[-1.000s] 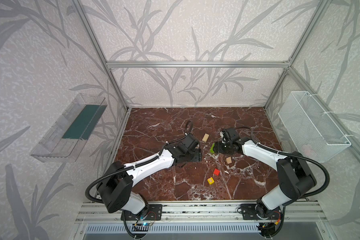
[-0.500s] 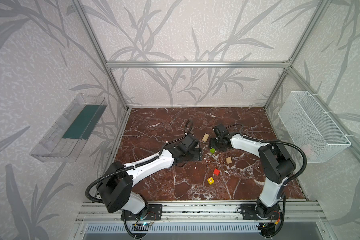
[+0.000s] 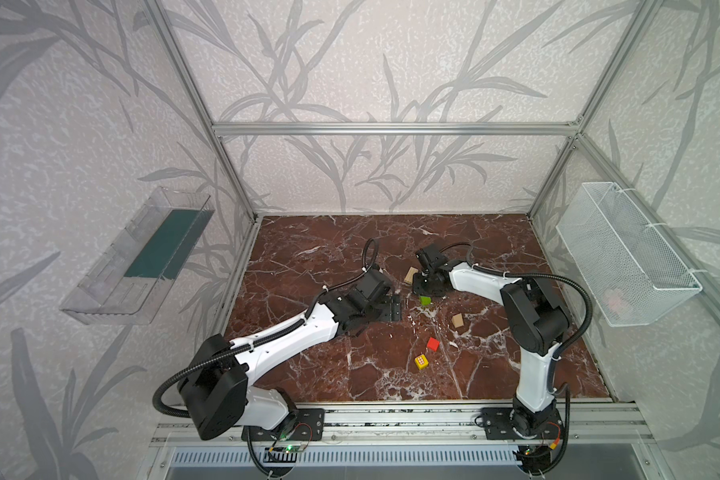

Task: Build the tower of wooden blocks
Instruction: 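Grasp the green block with the right gripper and lift it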

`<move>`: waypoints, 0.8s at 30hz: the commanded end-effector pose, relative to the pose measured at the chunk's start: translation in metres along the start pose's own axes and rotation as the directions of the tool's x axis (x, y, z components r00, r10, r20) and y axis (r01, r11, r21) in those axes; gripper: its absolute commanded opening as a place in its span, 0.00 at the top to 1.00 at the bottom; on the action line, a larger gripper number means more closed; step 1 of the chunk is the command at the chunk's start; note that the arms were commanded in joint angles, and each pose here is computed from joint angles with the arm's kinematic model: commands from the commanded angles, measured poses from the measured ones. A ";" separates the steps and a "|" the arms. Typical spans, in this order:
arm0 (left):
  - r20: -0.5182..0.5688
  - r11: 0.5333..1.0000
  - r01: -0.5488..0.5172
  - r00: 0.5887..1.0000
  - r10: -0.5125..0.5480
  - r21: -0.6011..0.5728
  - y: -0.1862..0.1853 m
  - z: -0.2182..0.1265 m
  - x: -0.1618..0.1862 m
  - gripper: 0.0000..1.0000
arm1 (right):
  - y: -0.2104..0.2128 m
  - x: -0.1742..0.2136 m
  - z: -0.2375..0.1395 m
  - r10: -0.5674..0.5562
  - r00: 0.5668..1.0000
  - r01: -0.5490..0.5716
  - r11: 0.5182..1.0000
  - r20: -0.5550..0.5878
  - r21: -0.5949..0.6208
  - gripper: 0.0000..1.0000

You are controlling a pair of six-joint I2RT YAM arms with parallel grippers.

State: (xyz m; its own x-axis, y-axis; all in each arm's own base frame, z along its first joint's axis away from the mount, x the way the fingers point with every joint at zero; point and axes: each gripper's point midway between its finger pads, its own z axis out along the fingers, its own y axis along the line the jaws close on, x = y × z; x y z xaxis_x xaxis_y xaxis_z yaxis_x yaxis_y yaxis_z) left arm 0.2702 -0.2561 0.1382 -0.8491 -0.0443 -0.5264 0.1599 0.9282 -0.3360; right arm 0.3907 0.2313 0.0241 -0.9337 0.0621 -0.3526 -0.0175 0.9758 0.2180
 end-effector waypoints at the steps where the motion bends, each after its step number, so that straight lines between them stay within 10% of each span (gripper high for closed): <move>1: 0.003 0.999 -0.005 1.000 0.005 -0.033 0.011 -0.005 0.004 0.03 | -0.006 0.008 -0.002 -0.080 0.996 0.082 0.995 -0.041 0.059 0.51; 24: 0.022 1.000 0.007 1.000 -0.007 -0.001 0.019 -0.022 0.009 0.01 | -0.025 0.035 0.001 -0.238 0.960 0.270 0.929 -0.148 0.255 0.72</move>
State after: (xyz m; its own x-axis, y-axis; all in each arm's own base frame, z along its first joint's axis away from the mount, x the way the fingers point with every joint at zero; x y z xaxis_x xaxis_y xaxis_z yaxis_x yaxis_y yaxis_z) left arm 0.2579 -0.2379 0.1418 -0.8419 -0.0580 -0.5365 0.1529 0.9278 -0.3403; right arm 0.3771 0.2246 0.0183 -0.9298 -0.1405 -0.3403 -0.1455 0.9893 -0.0109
